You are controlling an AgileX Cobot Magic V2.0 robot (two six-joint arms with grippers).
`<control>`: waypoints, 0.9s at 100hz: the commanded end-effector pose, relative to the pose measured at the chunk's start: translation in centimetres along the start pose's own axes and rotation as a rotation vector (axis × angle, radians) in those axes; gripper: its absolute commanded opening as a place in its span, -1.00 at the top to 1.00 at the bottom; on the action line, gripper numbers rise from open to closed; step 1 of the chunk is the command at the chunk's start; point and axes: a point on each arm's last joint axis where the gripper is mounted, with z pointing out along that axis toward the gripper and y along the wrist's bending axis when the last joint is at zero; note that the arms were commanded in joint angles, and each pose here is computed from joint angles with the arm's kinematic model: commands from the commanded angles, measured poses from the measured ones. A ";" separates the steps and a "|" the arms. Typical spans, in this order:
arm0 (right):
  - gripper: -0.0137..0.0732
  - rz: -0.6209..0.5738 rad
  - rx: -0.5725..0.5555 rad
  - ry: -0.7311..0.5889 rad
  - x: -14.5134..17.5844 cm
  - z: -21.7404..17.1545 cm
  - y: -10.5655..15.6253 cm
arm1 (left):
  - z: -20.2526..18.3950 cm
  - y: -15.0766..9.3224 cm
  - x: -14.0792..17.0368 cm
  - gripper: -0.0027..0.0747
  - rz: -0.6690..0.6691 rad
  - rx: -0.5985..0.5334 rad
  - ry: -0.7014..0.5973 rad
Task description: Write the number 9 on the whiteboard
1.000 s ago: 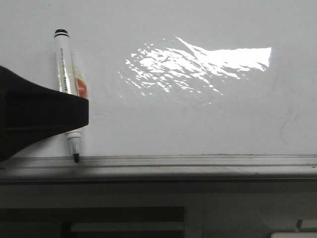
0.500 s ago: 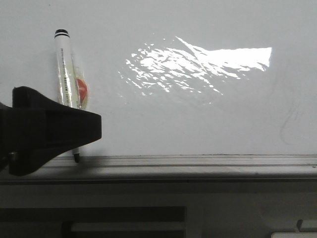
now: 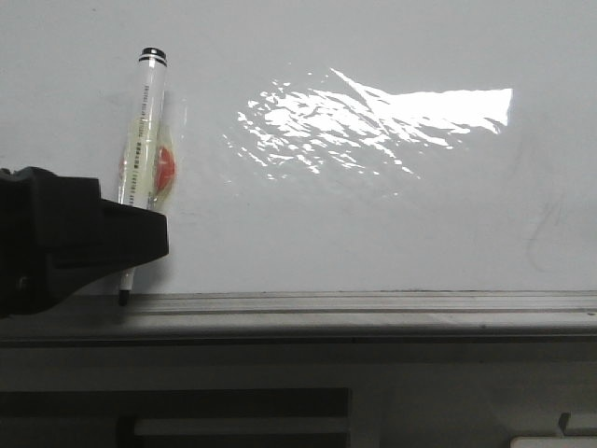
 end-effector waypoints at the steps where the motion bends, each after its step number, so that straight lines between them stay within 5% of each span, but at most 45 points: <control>1: 0.83 -0.044 -0.060 -0.024 -1.6 -0.1 0.8 | 0.1 -0.3 -1.2 0.98 -0.050 -0.002 -0.087; 31: 0.78 -0.234 -0.284 0.196 -3.8 2.2 4.5 | -0.3 -2.1 -1.0 0.98 0.204 0.184 -0.061; 60: -0.21 -0.442 -0.613 0.249 -6.0 2.8 11.4 | -1.9 -2.9 -1.2 0.98 0.710 0.281 -0.059; 90: -0.21 -0.463 -0.727 0.199 -7.8 3.6 15.9 | -3.0 -3.8 -1.6 0.98 0.984 0.371 -0.147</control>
